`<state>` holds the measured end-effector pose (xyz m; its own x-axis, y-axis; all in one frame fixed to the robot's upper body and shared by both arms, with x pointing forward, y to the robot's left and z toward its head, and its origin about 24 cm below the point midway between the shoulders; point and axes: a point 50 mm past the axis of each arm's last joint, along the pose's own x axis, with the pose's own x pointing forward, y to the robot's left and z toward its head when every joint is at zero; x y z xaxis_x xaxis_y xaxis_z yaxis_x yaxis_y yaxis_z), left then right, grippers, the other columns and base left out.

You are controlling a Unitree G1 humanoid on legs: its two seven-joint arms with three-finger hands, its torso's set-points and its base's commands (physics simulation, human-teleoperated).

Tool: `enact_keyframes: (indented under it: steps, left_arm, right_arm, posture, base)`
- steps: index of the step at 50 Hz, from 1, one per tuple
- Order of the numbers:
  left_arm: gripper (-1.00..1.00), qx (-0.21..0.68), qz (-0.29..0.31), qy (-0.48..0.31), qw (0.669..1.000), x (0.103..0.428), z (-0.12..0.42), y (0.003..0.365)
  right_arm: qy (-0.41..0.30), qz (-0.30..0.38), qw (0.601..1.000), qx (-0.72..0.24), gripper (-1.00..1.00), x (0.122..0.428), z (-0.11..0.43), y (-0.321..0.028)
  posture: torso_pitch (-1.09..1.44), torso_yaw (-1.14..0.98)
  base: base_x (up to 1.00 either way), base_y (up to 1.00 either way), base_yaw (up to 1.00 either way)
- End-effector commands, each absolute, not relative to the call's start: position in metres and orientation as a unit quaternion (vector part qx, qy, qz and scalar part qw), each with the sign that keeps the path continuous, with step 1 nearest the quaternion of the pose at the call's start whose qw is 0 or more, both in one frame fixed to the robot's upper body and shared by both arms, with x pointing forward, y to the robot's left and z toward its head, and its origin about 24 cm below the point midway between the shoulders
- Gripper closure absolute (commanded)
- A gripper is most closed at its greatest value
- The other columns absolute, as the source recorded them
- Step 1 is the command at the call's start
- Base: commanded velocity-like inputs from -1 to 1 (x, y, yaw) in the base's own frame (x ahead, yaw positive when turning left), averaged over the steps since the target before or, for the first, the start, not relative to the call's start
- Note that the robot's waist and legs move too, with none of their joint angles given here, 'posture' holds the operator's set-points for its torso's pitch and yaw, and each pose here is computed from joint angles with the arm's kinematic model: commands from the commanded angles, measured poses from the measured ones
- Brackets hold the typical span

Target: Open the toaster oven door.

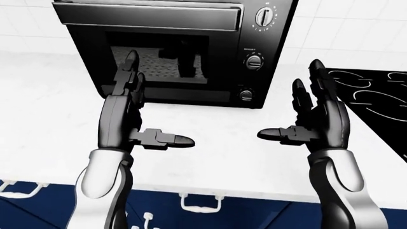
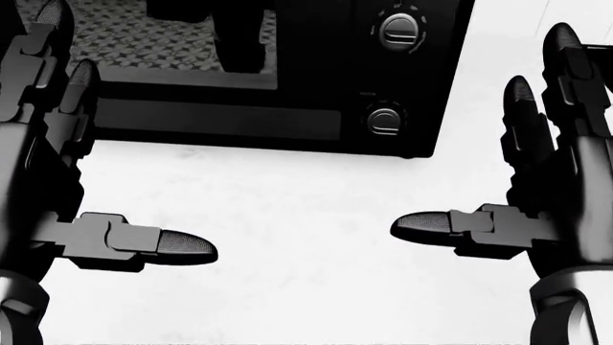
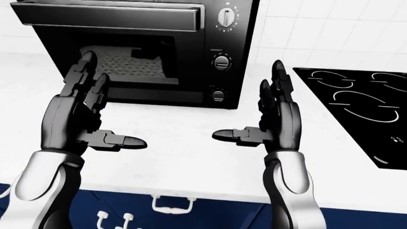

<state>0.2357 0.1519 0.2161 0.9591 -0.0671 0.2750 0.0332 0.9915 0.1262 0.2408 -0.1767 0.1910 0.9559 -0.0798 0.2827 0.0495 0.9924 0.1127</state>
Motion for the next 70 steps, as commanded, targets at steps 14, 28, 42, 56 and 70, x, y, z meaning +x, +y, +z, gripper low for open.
enact_keyframes:
  steps: [14,28,42,56,70]
  left_arm:
    - [-1.00,0.065,-0.030,-0.178,0.981,0.232,0.227,0.149]
    - [-1.00,0.069,-0.033,-0.179,0.981,0.233,0.230,0.148]
    - [-1.00,0.078,-0.031,-0.180,0.980,0.232,0.237,0.148]
    - [-1.00,0.124,-0.004,-0.183,0.975,0.250,0.251,0.150]
    - [-1.00,0.367,0.070,-0.177,0.911,0.312,0.259,0.137]
  right_arm:
    - [-0.183,-0.030,0.981,0.053,-1.00,0.238,0.200,-0.176]
    - [-0.183,-0.027,0.981,0.051,-1.00,0.240,0.201,-0.175]
    - [-0.184,-0.028,0.981,0.054,-1.00,0.236,0.203,-0.175]
    - [-0.183,-0.030,0.981,0.055,-1.00,0.237,0.200,-0.175]
    - [-0.178,-0.033,0.982,0.056,-1.00,0.238,0.194,-0.178]
  posture:
    - [-0.28,0.00]
    - [-0.41,0.00]
    - [-0.54,0.00]
    - [-0.65,0.00]
    - [-0.65,0.00]
  base:
    - [0.00,0.00,0.00]
    - [0.00,0.00,0.00]
    - [0.00,0.00,0.00]
    - [0.00,0.00,0.00]
    - [0.00,0.00,0.00]
